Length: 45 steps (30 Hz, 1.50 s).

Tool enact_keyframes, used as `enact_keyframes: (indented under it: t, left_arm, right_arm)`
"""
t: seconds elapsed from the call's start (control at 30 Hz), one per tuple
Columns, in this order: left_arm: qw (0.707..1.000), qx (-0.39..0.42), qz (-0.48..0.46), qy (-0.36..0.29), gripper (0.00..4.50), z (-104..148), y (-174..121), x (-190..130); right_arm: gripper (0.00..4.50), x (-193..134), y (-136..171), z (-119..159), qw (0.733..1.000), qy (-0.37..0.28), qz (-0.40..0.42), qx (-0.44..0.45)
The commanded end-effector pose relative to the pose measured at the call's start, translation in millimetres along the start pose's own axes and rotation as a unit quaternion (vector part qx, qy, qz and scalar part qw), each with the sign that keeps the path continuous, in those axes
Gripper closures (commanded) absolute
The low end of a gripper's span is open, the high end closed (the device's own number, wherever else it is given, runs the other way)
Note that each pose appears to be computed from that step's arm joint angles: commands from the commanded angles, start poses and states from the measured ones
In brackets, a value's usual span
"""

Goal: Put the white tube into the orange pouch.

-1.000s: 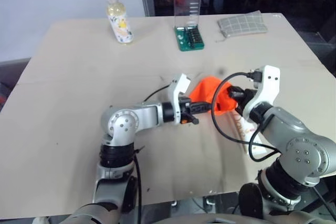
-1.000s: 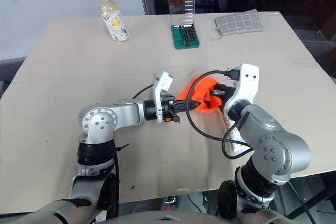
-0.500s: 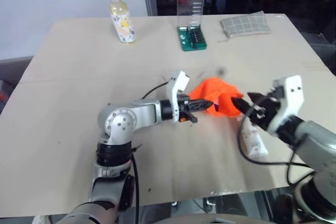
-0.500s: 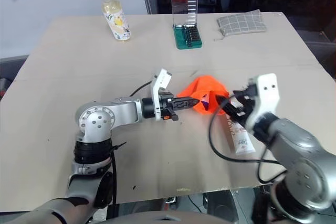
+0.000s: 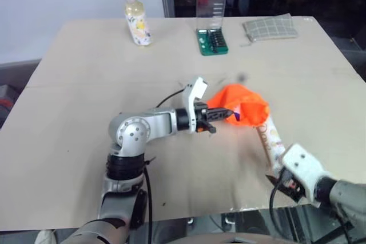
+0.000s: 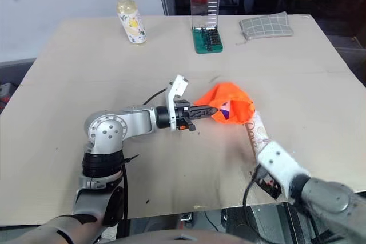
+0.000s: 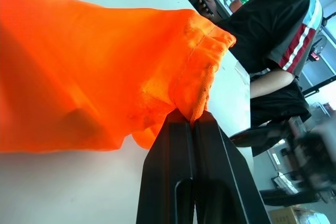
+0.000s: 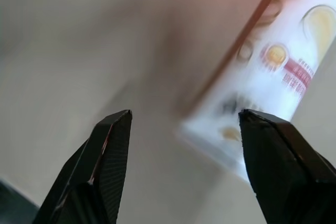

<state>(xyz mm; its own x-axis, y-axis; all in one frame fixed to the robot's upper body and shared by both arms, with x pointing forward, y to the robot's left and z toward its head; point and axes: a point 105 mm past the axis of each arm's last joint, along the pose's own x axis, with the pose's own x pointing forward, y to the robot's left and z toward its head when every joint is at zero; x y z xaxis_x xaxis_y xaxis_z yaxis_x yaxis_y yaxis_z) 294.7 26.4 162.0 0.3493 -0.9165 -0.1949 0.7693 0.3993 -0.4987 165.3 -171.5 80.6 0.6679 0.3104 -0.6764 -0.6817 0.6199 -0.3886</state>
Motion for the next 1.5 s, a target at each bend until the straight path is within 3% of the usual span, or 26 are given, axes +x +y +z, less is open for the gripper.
enact_keyframes:
  t: [0.03,0.3,0.47,0.8,0.9,1.07,1.3,1.5]
  left_arm:
    - [1.0,0.011,-0.015,-0.01,4.5,8,-6,1]
    - [1.0,0.008,-0.016,-0.014,4.5,7,-7,2]
    - [1.0,0.008,-0.018,-0.018,4.5,7,-8,2]
    - [1.0,0.007,-0.017,-0.019,4.5,7,-9,3]
    - [1.0,0.008,-0.017,-0.018,4.5,8,-8,3]
    - [1.0,0.009,-0.015,-0.019,4.5,8,-9,2]
    - [1.0,0.006,-0.016,-0.019,4.5,6,-9,3]
    - [1.0,0.006,-0.019,-0.017,4.5,6,-9,6]
  right_arm:
    - [1.23,-7,-2,7,0.994,-0.041,-0.058,-0.088]
    - [1.23,-14,-7,-14,0.964,-0.023,-0.161,-0.209]
    - [1.23,3,10,-39,0.961,-0.013,-0.146,-0.235]
    - [1.23,35,-9,-32,0.925,-0.057,-0.236,-0.292]
    - [2.07,42,-11,-31,0.921,-0.066,-0.241,-0.299]
    - [4.4,42,-14,-28,0.921,-0.077,-0.245,-0.294]
    - [4.46,12,-43,-22,0.903,-0.097,-0.325,-0.265]
    - [4.46,-47,-43,-27,0.874,-0.118,-0.423,-0.207]
